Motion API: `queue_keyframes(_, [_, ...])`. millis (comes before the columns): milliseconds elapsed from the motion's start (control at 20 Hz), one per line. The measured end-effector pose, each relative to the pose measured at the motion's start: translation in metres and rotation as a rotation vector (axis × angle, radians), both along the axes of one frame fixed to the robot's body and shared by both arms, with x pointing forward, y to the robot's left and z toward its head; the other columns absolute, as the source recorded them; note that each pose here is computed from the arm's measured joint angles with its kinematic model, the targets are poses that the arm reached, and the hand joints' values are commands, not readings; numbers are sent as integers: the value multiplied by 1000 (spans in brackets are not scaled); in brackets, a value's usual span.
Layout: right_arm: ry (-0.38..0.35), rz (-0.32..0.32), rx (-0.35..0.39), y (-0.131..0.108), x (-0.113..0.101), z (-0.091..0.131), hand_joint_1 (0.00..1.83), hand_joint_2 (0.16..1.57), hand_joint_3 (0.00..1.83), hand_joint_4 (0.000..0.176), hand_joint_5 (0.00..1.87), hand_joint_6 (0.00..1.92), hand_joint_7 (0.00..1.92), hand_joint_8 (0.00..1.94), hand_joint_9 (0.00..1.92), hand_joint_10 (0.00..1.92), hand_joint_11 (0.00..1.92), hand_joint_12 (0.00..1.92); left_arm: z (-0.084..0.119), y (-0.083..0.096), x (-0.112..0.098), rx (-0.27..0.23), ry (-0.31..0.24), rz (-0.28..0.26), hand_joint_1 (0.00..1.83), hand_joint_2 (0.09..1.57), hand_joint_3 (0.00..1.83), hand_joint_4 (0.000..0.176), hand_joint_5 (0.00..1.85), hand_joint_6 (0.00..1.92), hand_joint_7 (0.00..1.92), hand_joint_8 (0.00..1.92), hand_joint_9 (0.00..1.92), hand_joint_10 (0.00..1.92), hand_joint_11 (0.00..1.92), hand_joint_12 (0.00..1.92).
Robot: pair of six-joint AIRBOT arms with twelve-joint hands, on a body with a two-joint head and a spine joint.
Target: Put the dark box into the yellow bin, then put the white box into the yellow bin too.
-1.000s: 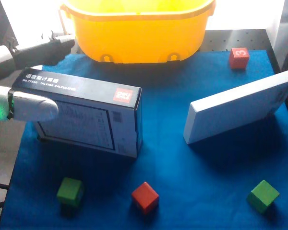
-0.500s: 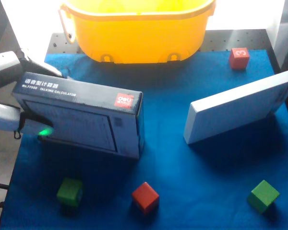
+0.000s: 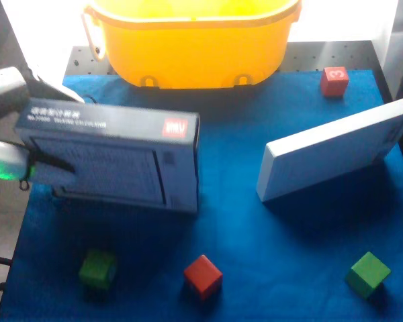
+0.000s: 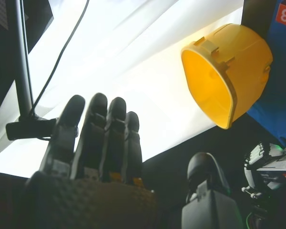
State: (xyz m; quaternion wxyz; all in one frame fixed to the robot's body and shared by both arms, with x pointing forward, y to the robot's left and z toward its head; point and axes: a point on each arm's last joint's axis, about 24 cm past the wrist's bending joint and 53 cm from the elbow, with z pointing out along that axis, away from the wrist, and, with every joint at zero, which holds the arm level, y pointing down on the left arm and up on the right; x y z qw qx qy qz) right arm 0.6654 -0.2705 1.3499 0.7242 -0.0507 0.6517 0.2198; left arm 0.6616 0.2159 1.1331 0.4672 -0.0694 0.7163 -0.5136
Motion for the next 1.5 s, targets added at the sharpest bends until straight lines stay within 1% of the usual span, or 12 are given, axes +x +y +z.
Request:
queue_keyframes(200, [0, 0, 0, 0, 0, 0, 193, 1177, 0, 0, 345, 2, 530, 1, 400, 5, 0, 464, 55, 15, -5, -75, -137, 16, 1406, 1013, 1, 0, 1184, 425, 1176, 608, 1192, 863, 1147, 831])
queue_keyframes(250, [1, 0, 1, 0, 0, 0, 189, 1146, 0, 23, 333, 0, 522, 0, 395, 2, 0, 434, 64, 19, -5, -91, -157, 26, 1293, 1003, 2, 0, 1254, 351, 1276, 627, 1305, 480, 1096, 988])
queue_keyframes(350, [1, 1, 1, 1, 0, 0, 171, 1133, 0, 32, 320, 0, 514, 1, 374, 2, 0, 384, 72, 19, -7, -103, -185, 22, 1292, 1005, 0, 0, 1270, 305, 1276, 653, 1314, 465, 1031, 1134])
queue_keyframes(550, [1, 11, 2, 6, 1, 0, 221, 1158, 2, 0, 294, 1, 441, 0, 316, 0, 0, 337, 85, 28, -2, -136, -221, 49, 1293, 990, 1, 0, 1299, 265, 1345, 510, 1295, 503, 949, 1260])
queue_keyframes(700, [1, 24, 2, 13, 2, 0, 204, 1199, 12, 0, 277, 0, 332, 0, 309, 4, 0, 318, 109, 37, 8, -184, -282, 85, 1295, 1031, 1, 0, 1289, 162, 1182, 896, 1153, 740, 846, 1354])
queue_keyframes(850, [9, 38, -7, 20, 5, -4, 213, 1183, 0, 0, 291, 2, 341, 1, 350, 8, 0, 372, 127, 39, 14, -224, -329, 95, 1296, 1029, 0, 0, 1329, 78, 1173, 910, 1137, 778, 825, 1344])
queue_keyframes(950, [25, 44, -21, 25, 9, -10, 205, 1183, 0, 0, 301, 0, 376, 2, 429, 4, 2, 506, 135, 38, 21, -244, -350, 104, 1289, 1011, 0, 0, 1373, 69, 1214, 776, 1155, 582, 843, 1188])
queue_keyframes(1100, [49, 59, -37, 34, 13, -20, 153, 1192, 0, 0, 324, 5, 471, 10, 377, 0, 0, 427, 145, 39, 34, -266, -372, 128, 1292, 992, 3, 0, 1371, 113, 1291, 603, 1281, 329, 964, 981])
queue_keyframes(1150, [54, 63, -40, 36, 14, -22, 183, 1164, 0, 3, 342, 5, 464, 3, 388, 2, 0, 471, 148, 40, 42, -270, -375, 141, 1384, 996, 5, 0, 1226, 402, 1253, 517, 1234, 658, 1008, 885])
queue_keyframes(1250, [50, 71, -39, 40, 14, -22, 163, 1186, 4, 0, 337, 1, 479, 2, 375, 2, 0, 496, 152, 41, 55, -278, -379, 167, 1407, 1003, 3, 0, 1157, 567, 1239, 480, 1213, 774, 1021, 807])
queue_keyframes(1400, [48, 73, -40, 41, 14, -22, 143, 1205, 3, 0, 332, 0, 469, 0, 399, 4, 0, 532, 155, 40, 74, -277, -373, 199, 1404, 984, 0, 0, 1196, 513, 1320, 298, 1296, 675, 1032, 730])
queue_keyframes(1500, [46, 70, -38, 39, 15, -21, 157, 1179, 0, 8, 336, 1, 476, 2, 425, 7, 0, 557, 156, 37, 89, -274, -363, 221, 1304, 982, 0, 0, 1280, 339, 1377, 425, 1409, 337, 1098, 728])
